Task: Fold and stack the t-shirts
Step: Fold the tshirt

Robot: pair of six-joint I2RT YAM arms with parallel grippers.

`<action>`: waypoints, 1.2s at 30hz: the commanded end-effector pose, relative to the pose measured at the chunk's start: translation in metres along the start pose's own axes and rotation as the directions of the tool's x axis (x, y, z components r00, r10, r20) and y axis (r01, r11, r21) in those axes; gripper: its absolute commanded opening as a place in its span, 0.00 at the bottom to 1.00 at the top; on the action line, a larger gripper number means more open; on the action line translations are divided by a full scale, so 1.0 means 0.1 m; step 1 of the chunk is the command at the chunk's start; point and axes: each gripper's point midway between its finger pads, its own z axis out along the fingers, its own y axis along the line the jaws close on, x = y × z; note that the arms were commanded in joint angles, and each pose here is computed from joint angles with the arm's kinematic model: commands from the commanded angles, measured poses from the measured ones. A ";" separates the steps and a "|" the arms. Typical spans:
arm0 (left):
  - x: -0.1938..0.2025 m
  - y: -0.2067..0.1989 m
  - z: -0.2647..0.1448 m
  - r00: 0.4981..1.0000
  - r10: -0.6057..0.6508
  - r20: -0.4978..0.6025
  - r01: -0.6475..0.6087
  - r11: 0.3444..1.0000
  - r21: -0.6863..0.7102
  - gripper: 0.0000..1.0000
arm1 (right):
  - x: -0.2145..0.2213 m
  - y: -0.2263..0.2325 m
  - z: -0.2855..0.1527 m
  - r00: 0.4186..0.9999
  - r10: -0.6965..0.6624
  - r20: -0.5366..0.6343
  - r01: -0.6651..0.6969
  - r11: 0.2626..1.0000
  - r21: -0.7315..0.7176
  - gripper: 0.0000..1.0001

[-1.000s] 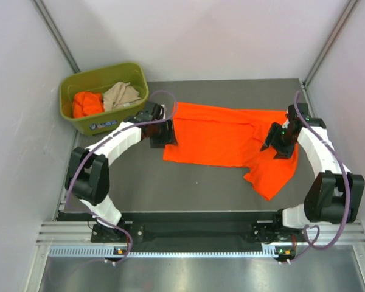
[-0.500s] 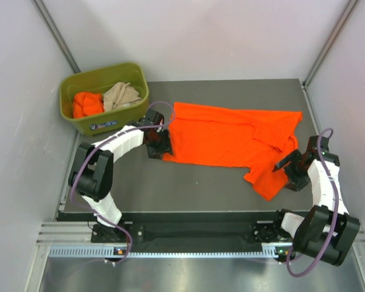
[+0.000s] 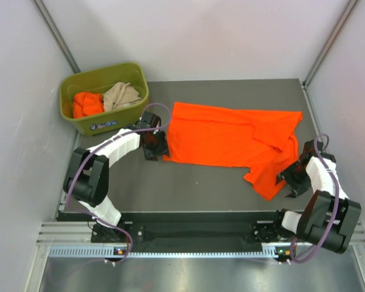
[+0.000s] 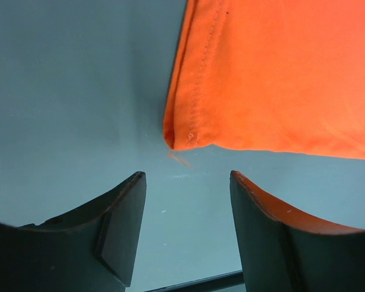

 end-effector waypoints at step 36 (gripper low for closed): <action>-0.13 0.07 -0.01 1.000 -0.026 0.013 0.025 0.998 0.062 0.66 | -0.61 0.32 0.24 0.986 -0.123 0.108 0.126 0.992 -0.020 0.00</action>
